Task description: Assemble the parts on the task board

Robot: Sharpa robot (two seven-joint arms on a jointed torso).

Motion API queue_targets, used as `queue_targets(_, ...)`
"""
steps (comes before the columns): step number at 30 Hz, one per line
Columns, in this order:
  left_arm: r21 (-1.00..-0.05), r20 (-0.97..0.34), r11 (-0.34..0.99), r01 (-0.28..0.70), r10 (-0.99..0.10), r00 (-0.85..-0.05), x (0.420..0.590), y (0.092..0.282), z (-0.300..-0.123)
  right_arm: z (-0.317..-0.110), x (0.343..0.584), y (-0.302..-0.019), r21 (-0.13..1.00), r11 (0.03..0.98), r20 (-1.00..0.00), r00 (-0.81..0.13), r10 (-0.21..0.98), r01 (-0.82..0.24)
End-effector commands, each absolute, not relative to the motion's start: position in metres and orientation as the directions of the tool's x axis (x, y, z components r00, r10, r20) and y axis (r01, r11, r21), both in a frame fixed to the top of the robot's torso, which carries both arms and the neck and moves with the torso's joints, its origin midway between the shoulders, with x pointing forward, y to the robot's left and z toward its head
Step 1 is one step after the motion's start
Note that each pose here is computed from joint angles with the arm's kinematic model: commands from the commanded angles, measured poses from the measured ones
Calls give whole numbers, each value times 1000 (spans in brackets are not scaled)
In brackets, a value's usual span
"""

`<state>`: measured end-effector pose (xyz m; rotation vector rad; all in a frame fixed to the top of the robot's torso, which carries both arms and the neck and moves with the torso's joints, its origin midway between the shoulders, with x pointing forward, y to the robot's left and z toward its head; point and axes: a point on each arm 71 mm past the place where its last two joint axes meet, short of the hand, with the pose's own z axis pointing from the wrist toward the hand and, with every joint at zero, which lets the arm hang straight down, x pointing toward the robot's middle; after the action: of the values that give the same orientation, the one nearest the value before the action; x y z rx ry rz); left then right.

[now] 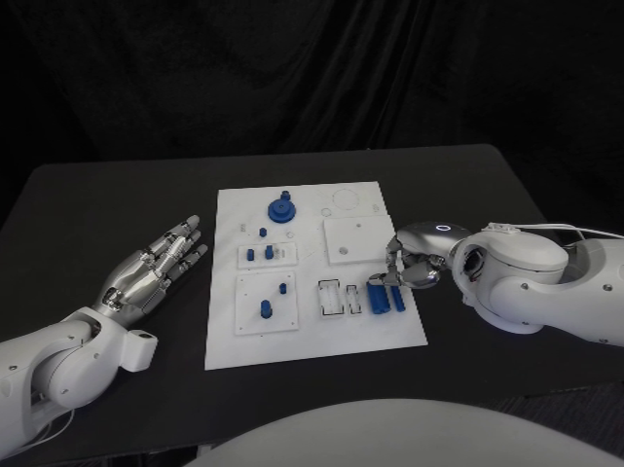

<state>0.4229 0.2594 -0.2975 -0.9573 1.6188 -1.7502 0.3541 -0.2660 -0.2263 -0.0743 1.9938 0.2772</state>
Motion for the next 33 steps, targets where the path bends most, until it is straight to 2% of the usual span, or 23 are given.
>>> queue_targets(1, -986, 134, -165, -1, -799, -586, 422, 260, -292, -233, 350, -267, 151, 977, -903, -424, 73, -152)
queue_targets(33, -987, 137, -158, -15, -800, -585, 422, 262, -294, -259, 349, -253, 172, 966, -882, -467, 64, -192)
